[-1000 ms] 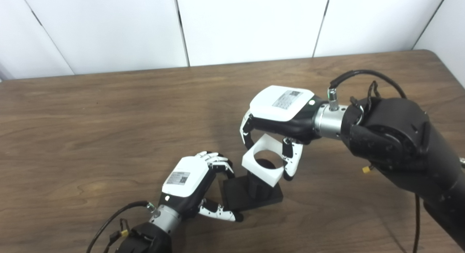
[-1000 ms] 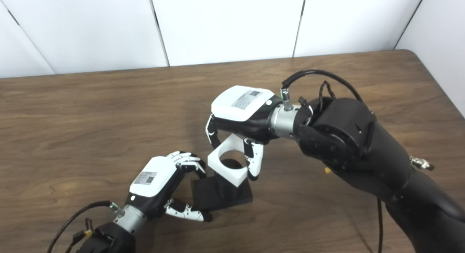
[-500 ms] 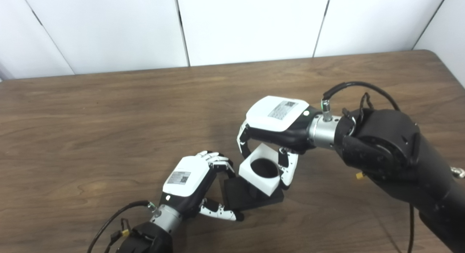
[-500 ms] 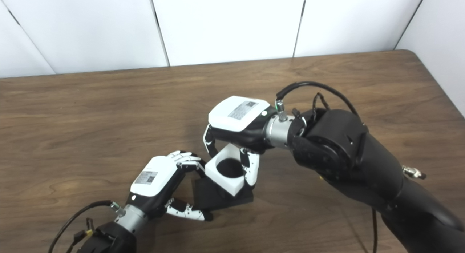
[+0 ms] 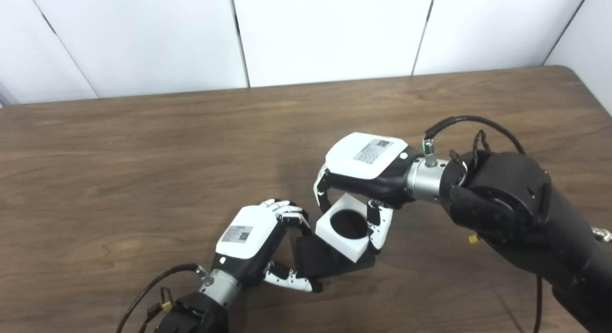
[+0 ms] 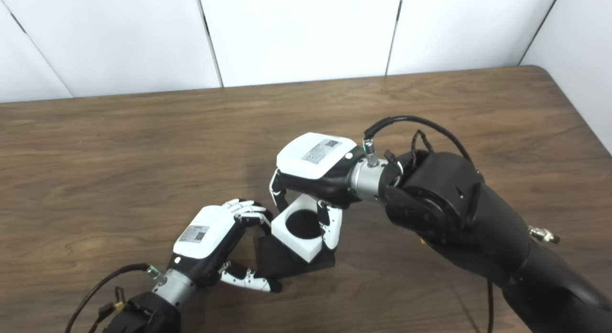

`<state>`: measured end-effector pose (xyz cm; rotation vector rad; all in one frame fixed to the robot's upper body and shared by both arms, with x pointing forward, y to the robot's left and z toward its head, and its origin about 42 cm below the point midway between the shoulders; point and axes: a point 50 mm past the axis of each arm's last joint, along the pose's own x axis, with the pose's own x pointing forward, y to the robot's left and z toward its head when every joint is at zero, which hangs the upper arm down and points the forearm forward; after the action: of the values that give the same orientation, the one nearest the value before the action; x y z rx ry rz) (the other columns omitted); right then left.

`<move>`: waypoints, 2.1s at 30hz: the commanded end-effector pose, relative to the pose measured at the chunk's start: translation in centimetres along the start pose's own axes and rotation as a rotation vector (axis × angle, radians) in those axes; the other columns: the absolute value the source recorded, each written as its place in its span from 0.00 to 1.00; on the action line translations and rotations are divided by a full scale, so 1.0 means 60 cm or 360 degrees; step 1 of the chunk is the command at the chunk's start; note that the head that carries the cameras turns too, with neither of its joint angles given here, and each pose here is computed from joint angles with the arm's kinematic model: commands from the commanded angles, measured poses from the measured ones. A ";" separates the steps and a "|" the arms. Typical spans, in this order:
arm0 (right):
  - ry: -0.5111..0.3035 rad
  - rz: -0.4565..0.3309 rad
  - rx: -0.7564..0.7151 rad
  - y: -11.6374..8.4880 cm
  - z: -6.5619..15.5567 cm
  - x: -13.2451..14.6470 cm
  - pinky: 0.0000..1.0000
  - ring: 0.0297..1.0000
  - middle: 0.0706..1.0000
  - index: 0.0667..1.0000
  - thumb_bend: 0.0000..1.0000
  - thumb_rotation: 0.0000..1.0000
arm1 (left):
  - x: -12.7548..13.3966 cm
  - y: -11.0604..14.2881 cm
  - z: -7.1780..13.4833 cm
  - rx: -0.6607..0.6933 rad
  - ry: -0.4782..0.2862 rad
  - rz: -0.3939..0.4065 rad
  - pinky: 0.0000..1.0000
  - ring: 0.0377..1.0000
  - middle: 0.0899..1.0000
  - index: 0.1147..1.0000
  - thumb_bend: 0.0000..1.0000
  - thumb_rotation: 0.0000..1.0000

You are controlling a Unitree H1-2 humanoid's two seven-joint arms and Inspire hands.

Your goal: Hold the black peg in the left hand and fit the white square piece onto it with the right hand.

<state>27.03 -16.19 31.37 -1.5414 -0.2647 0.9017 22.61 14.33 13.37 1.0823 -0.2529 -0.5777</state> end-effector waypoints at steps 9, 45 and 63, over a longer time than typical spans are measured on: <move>0.0024 0.0059 -0.0037 0.007 0.004 -0.009 0.79 0.82 0.73 0.45 0.52 0.14 | 0.001 -0.007 0.004 0.0022 0.0004 -0.0090 0.91 0.84 0.75 0.42 0.51 0.05; 0.0052 -0.0051 -0.0041 -0.015 -0.006 -0.017 0.79 0.82 0.74 0.56 0.93 0.44 | 0.003 -0.002 0.004 0.0082 0.0031 -0.0061 0.89 0.83 0.75 0.42 0.51 0.06; 0.0038 -0.0108 -0.0018 -0.020 -0.007 -0.013 0.78 0.82 0.72 0.56 0.93 0.42 | 0.002 0.029 -0.009 -0.0004 0.0096 0.0178 0.82 0.80 0.81 0.90 1.00 0.65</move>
<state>27.11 -16.75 31.32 -1.5130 -0.2598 0.8508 23.22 14.78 13.88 1.0745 -0.2348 -0.4807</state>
